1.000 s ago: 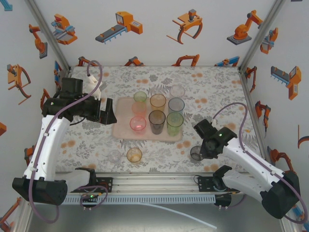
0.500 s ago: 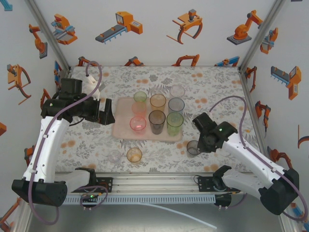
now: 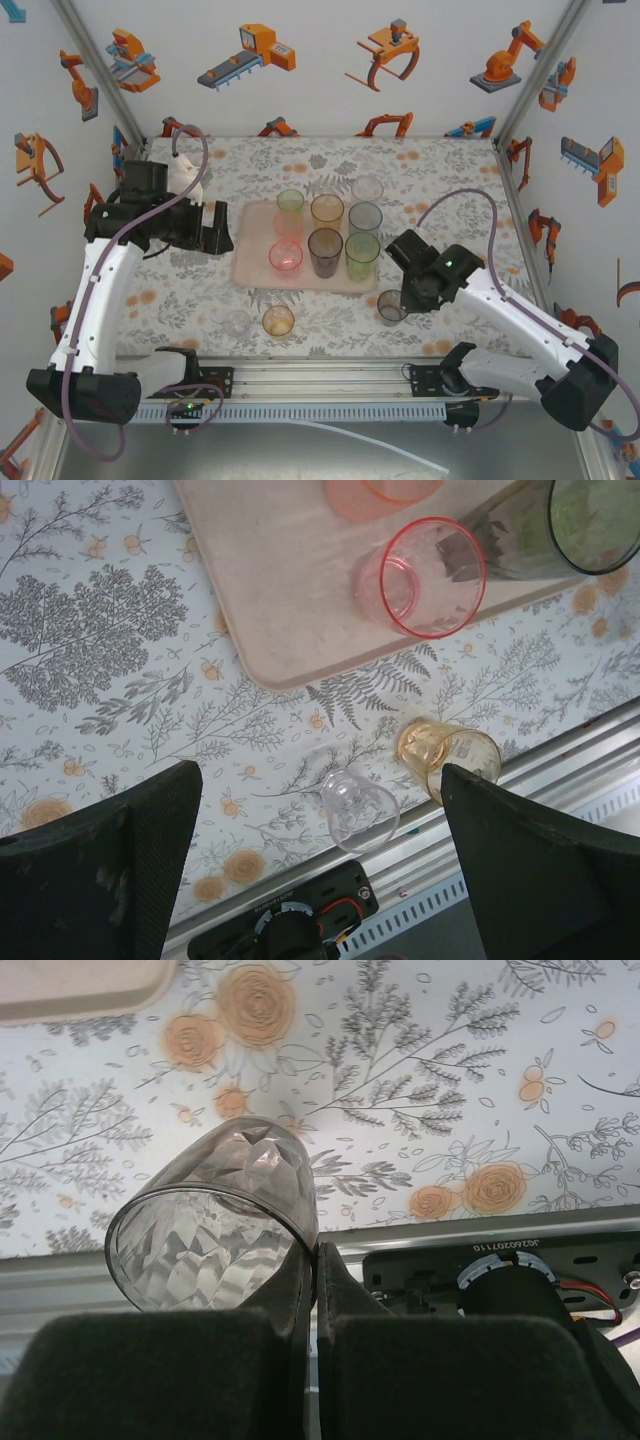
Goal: Place the glasses into the tray
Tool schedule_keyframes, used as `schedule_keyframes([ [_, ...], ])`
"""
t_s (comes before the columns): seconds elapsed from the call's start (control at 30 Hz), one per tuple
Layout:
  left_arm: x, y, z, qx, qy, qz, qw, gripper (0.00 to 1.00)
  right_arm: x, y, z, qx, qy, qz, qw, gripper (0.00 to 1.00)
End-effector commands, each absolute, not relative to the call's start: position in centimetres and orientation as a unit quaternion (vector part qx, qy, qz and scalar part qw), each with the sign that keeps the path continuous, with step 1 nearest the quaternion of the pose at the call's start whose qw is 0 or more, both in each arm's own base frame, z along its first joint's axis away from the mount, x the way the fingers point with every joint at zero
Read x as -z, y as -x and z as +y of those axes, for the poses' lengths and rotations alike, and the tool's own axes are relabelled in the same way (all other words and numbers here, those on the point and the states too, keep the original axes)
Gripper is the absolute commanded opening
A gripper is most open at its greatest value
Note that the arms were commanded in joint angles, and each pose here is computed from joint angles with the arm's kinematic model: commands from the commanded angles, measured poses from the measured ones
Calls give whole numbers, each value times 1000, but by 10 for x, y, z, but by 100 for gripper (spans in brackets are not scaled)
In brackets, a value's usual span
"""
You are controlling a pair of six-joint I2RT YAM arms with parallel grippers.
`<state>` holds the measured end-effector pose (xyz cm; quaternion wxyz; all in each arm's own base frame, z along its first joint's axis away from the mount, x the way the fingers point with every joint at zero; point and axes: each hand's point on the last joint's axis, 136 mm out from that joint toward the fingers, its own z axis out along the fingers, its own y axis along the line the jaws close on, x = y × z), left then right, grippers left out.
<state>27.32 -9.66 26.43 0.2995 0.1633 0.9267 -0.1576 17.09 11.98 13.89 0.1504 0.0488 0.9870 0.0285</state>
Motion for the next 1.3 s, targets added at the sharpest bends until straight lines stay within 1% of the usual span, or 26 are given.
schedule_keyframes([
  [0.0,-268,-281,-86,142,-134,931,309,96,-157,-173,129,-29,-41,985,163,0],
  [0.17,-266,-286,-69,120,-102,937,312,96,-181,-173,163,-39,1,985,168,0],
  [0.33,-263,-293,-46,104,-50,941,317,97,-211,-177,213,-51,58,980,183,0],
  [0.57,-263,-303,-11,139,46,939,310,97,-235,-196,295,-81,128,969,196,0],
  [0.7,-268,-303,-1,149,65,934,318,97,-245,-211,337,-103,155,960,208,0],
  [1.0,-278,-292,1,154,66,926,339,97,-243,-244,413,-120,211,945,221,0],
  [1.17,-283,-285,2,151,65,923,347,97,-238,-260,443,-128,229,937,232,0],
  [1.27,-287,-283,4,151,66,922,350,97,-235,-270,452,-127,229,934,242,0],
])
